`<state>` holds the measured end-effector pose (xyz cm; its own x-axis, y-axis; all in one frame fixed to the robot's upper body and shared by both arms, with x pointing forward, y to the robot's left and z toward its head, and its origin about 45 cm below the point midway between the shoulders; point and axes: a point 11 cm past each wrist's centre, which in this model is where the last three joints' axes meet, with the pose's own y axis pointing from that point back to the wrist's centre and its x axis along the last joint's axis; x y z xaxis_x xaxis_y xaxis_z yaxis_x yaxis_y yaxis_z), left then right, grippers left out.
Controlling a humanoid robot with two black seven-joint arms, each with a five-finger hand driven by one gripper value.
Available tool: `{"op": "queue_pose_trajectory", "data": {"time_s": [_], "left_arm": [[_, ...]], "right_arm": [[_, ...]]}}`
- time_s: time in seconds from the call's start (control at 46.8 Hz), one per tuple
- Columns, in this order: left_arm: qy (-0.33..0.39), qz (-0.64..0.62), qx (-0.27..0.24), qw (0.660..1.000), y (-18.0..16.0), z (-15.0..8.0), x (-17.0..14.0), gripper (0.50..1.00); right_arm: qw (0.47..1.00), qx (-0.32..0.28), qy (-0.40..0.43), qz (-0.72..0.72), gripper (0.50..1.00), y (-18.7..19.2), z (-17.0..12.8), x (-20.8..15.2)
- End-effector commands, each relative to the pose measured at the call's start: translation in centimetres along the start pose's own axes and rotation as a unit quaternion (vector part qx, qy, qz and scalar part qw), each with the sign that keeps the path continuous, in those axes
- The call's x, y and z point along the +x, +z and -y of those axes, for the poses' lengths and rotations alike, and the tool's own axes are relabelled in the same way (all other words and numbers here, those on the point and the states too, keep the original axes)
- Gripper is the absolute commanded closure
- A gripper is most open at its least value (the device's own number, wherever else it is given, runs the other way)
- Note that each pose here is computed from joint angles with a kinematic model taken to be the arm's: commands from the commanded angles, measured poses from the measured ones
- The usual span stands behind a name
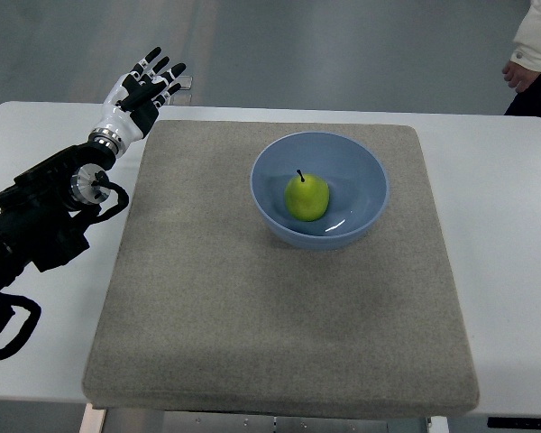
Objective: Place pear in bowl with left hand
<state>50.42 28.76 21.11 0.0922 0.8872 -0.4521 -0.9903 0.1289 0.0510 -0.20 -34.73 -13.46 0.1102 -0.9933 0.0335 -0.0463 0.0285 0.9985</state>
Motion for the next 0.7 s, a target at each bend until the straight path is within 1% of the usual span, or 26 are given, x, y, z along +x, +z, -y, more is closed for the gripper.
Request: {"op": "queue_pose_trajectory", "data": {"time_s": [0.0,0.683], "left_arm": [[-0.002,0.004,0.001,1.000,-0.03,0.00,-0.06,0.512],[-0.007,0.004,0.007,1.000,-0.54,-0.02,-0.42,0.508]], "right_arm": [[1.000,0.000,0.000,0.000,0.574,0.00,0.00,0.00],[1.000,0.002,0.001,0.004,0.574,-0.12,0.04,-0.18]]}}
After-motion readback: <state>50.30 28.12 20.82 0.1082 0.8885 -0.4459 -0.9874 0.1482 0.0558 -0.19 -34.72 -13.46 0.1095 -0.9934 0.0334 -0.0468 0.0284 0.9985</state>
